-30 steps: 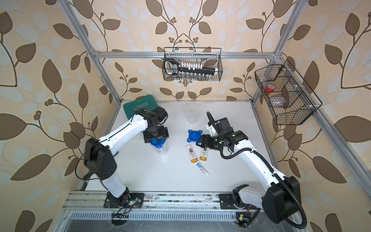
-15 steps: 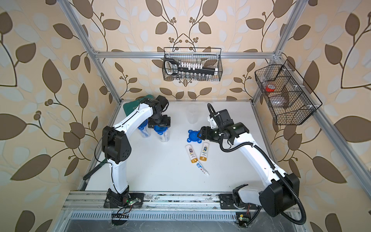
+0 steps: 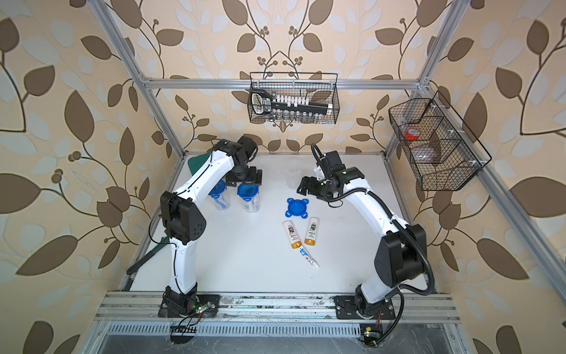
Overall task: Pack away toiletry kits
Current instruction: Move the container to the center of the board, then pick up the container from the center of the board, then place the container at the center of the board, then pick up the toiletry item from the center of the board.
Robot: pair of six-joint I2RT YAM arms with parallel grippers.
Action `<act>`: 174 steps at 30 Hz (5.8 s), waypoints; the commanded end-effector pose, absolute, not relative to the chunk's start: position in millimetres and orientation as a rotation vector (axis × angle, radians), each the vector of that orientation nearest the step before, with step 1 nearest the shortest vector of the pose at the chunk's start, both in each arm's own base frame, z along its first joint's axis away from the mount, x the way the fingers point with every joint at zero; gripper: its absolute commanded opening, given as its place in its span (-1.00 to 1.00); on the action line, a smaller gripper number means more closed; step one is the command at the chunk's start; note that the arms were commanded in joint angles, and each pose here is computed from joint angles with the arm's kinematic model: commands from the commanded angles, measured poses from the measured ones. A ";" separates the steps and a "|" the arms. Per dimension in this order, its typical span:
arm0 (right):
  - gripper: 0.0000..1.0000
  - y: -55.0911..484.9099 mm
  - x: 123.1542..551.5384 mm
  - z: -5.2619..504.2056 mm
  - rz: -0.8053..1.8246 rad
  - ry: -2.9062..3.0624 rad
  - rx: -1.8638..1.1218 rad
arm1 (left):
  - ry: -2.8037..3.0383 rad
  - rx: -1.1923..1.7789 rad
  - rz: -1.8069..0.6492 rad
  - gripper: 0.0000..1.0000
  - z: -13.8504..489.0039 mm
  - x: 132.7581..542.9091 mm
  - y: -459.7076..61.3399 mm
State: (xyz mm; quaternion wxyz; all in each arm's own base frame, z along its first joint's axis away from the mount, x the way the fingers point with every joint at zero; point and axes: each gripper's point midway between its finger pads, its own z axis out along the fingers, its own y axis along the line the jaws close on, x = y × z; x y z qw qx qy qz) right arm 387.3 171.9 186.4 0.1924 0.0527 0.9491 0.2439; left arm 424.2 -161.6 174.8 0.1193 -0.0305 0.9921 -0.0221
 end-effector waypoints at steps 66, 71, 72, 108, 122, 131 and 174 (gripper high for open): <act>-0.71 282.8 247.5 135.4 0.273 2.839 -0.708 | 2.801 -0.340 -0.441 0.98 205.5 235.2 -116.6; -0.68 293.5 226.4 111.4 0.170 2.877 -0.808 | 2.835 -0.367 -0.504 0.98 194.8 217.1 -119.1; -0.68 294.4 225.3 108.6 0.154 2.876 -0.813 | 2.840 -0.369 -0.505 0.98 192.5 213.5 -118.1; 0.61 284.8 250.3 209.5 0.282 2.715 -0.418 | 2.847 -0.282 -0.505 0.98 201.8 198.7 -114.2; 1.00 109.9 272.4 125.0 0.264 2.766 0.290 | 2.708 -0.173 -0.846 0.98 246.9 225.9 -162.4; 0.93 128.5 306.0 63.3 0.201 2.877 0.254 | 2.709 -0.148 -0.877 0.98 242.6 227.4 -168.8; -0.11 143.7 252.8 -3.1 0.118 3.006 0.019 | 2.730 -0.139 -0.791 0.98 235.8 241.2 -165.3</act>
